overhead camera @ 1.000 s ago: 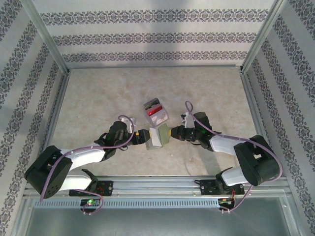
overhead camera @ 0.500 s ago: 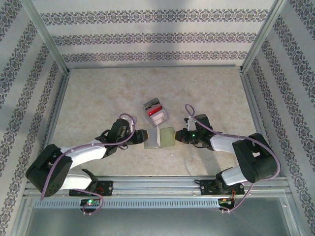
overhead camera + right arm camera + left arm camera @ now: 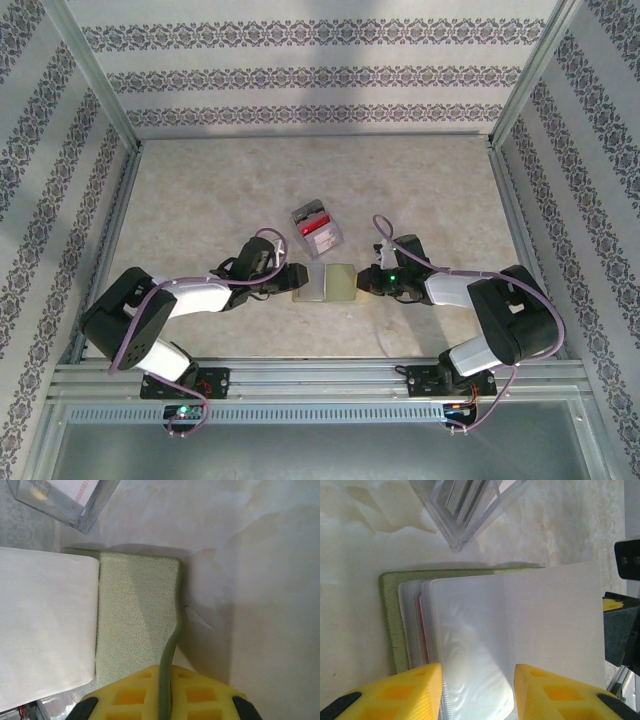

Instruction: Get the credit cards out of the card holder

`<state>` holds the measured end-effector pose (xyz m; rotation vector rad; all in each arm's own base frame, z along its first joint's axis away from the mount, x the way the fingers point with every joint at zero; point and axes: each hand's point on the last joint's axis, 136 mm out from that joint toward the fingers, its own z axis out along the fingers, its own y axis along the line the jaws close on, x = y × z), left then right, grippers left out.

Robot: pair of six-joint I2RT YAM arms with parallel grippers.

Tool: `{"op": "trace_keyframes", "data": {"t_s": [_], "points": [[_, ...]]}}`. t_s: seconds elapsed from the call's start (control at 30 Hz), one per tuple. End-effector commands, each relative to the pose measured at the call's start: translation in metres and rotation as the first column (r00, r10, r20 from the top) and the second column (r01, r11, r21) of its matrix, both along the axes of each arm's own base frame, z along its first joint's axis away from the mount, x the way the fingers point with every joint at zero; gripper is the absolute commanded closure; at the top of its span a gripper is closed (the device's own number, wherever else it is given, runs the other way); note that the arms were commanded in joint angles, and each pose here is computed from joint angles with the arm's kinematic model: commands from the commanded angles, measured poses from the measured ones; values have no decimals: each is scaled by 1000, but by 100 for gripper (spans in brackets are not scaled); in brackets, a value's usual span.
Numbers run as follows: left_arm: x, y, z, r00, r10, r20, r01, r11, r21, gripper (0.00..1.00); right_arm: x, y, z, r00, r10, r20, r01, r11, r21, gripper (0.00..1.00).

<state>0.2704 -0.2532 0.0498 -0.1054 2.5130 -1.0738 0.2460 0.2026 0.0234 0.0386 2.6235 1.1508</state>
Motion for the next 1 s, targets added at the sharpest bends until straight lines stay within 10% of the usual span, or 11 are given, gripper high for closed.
{"op": "trace_keyframes", "data": {"t_s": [0.0, 0.97], "points": [[10, -6, 10, 1000, 1, 24, 0, 999, -41, 58, 3, 0, 3, 1000, 16, 13, -16, 1000, -5, 100], [11, -54, 47, 988, -127, 88, 140, 974, -177, 58, 3, 1, -1, 1000, 23, 5, -23, 1000, -9, 100]]}}
